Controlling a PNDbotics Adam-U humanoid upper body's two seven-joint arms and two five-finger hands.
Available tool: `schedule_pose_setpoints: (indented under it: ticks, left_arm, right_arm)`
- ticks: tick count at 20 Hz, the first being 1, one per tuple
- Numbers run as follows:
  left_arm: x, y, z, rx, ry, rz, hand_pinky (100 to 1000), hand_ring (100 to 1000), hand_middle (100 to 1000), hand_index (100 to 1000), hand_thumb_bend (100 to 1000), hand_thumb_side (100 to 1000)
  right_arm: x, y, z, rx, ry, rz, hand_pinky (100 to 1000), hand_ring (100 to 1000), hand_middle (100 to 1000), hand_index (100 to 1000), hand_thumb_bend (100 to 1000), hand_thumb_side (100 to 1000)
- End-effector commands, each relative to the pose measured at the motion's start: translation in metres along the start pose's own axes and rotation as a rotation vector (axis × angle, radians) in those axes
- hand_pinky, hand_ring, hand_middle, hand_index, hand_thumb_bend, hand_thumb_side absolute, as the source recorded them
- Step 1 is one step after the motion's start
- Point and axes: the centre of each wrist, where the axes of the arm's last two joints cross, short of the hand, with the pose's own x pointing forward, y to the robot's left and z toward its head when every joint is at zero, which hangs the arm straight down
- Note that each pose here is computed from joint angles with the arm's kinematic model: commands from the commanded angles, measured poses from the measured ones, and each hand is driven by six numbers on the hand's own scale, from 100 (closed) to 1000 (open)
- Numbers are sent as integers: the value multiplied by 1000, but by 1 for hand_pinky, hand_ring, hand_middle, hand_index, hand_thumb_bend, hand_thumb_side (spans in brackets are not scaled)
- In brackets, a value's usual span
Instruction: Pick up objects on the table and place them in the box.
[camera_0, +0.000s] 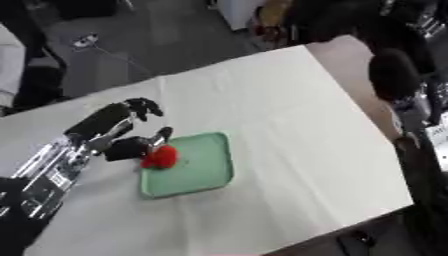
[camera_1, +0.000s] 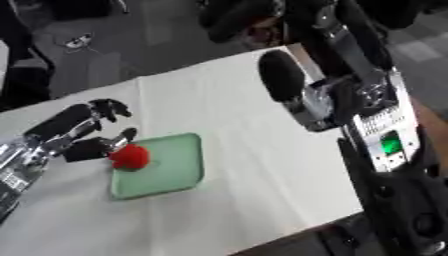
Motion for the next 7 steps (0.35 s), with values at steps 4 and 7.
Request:
schedule_pose_setpoints:
  ticks: [4,7]
  left_arm:
    - [23,59,45,282,105,63,500,607,818,847,258,869]
    - [23,66,61,445,180,109,463,563,775,821,238,848]
  right_arm:
    - [3,-9,7,-124,26,-24,618,624,620,700,100,769]
    - [3,-6,10,-221,21,-134,618,605,598,682,100,746]
